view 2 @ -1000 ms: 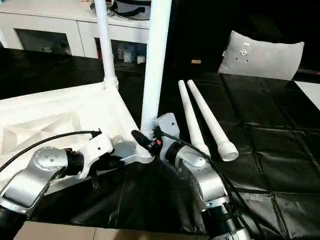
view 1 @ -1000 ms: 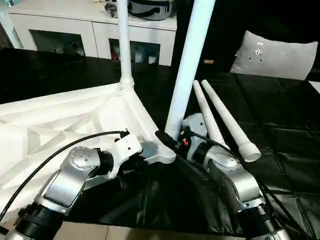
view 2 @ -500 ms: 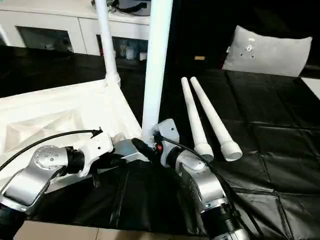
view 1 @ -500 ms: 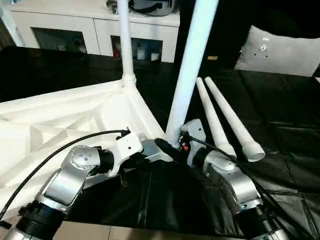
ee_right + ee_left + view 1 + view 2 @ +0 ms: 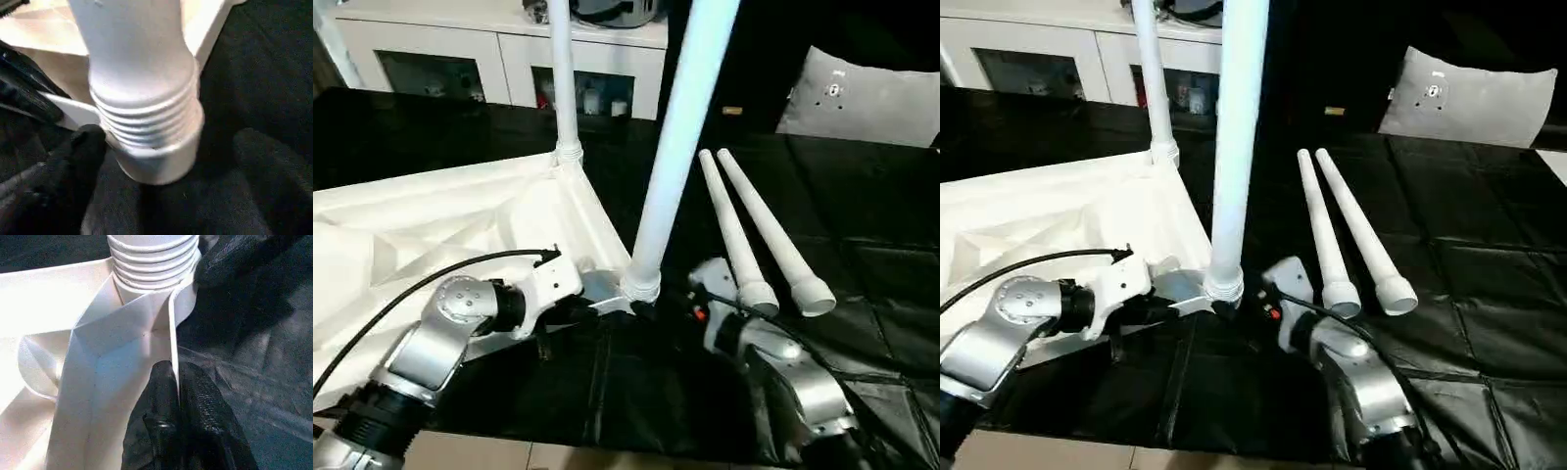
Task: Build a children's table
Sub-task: Insert table leg to table base
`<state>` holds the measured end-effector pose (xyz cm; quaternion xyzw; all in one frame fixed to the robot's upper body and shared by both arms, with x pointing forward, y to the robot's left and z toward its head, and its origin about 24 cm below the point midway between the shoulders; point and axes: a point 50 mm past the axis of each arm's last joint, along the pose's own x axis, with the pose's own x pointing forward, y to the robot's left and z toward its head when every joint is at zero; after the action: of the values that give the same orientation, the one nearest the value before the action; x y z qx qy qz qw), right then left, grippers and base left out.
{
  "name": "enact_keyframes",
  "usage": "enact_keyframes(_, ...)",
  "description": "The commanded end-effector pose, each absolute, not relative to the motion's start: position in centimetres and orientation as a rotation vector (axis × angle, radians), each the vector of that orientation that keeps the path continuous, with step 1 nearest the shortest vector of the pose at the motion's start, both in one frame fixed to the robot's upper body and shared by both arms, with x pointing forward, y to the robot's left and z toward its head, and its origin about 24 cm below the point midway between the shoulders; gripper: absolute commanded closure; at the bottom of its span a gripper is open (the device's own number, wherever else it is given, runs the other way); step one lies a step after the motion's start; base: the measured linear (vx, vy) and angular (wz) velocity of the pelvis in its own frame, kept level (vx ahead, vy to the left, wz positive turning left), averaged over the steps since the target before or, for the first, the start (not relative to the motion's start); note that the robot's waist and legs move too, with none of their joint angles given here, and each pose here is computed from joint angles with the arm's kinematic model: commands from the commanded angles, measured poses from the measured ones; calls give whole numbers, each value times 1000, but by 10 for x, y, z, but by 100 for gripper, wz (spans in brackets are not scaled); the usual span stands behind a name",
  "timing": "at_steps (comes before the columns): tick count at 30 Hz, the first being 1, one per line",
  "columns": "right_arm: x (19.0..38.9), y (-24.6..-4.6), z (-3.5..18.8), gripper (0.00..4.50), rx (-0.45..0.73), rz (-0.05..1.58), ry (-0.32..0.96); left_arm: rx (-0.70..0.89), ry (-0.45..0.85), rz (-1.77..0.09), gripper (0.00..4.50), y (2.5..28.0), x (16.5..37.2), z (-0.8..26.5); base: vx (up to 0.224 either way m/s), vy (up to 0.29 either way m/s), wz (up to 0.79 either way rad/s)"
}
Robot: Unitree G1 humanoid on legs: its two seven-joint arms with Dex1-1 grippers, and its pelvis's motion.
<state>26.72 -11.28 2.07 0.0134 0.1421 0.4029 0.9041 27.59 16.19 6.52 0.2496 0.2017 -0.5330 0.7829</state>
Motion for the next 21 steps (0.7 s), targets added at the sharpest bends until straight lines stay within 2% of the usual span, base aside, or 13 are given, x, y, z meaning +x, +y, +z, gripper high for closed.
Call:
enact_keyframes(1, 270, -127, 32, 2, 24, 806, 239, 590, 380, -1198, 450, 159, 280, 78, 0, 0, 0)
enact_keyframes(5, 268, -136, 39, 2, 9, 858, 214, 596, 382, -1247, 450, 158, 279, 77, 0, 0, 0)
enact_keyframes(9, 266, -142, 52, 2, -29, 987, 206, 628, 398, -1324, 450, 157, 276, 75, 0, 0, 0)
enact_keyframes(13, 265, -140, 59, 2, -76, 1102, 229, 644, 412, -1381, 450, 157, 275, 74, 0, 0, 0)
enact_keyframes(18, 269, -135, 61, 2, -175, 1188, 269, 676, 424, -1437, 450, 156, 275, 75, 0, 0, 0)
enact_keyframes(21, 271, -131, 62, 2, -189, 1214, 283, 679, 424, -1456, 450, 155, 275, 76, 0, 0, 0)
